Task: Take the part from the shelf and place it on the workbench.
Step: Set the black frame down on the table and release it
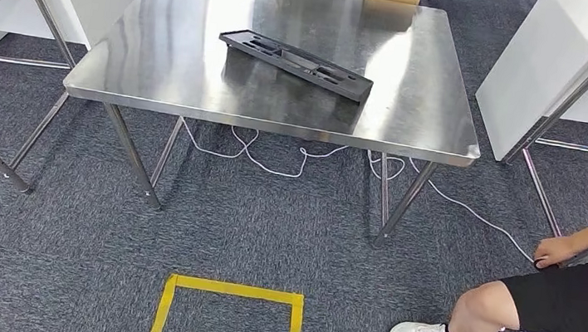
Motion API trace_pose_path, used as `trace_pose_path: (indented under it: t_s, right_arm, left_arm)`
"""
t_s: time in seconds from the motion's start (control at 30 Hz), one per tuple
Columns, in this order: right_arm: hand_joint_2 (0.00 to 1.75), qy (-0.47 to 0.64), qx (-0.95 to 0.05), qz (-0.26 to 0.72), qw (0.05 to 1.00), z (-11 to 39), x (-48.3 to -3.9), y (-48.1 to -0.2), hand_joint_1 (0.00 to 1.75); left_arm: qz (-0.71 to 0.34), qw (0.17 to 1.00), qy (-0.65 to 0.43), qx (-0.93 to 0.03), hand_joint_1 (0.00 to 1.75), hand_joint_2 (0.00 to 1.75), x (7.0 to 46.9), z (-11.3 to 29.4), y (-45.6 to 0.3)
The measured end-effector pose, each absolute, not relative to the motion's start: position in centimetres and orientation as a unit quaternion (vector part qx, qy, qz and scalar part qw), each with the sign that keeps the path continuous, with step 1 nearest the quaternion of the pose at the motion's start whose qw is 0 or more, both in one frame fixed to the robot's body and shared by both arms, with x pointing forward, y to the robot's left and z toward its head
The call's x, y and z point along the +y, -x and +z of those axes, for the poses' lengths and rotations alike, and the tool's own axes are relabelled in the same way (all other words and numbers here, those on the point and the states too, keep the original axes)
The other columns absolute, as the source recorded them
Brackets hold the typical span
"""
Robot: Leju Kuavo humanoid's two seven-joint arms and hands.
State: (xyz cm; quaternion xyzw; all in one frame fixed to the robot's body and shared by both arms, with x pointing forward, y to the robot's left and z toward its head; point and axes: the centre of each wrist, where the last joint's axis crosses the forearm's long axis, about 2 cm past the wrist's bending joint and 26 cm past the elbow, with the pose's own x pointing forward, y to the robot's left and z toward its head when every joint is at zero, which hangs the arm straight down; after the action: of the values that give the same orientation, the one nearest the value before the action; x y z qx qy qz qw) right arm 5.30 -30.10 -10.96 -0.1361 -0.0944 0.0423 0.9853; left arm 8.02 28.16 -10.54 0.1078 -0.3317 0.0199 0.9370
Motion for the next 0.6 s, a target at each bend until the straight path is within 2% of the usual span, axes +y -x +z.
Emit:
trace_pose_path:
  t_s: [0.6]
  right_arm:
    - [0.00, 0.106, -0.080, 0.104, 0.986, -10.99, -29.62, -5.42, 0.00]
  left_arm:
    - [0.011, 0.939, -0.106, -0.327, 0.00, 0.00, 28.31, -10.59, -7.77]
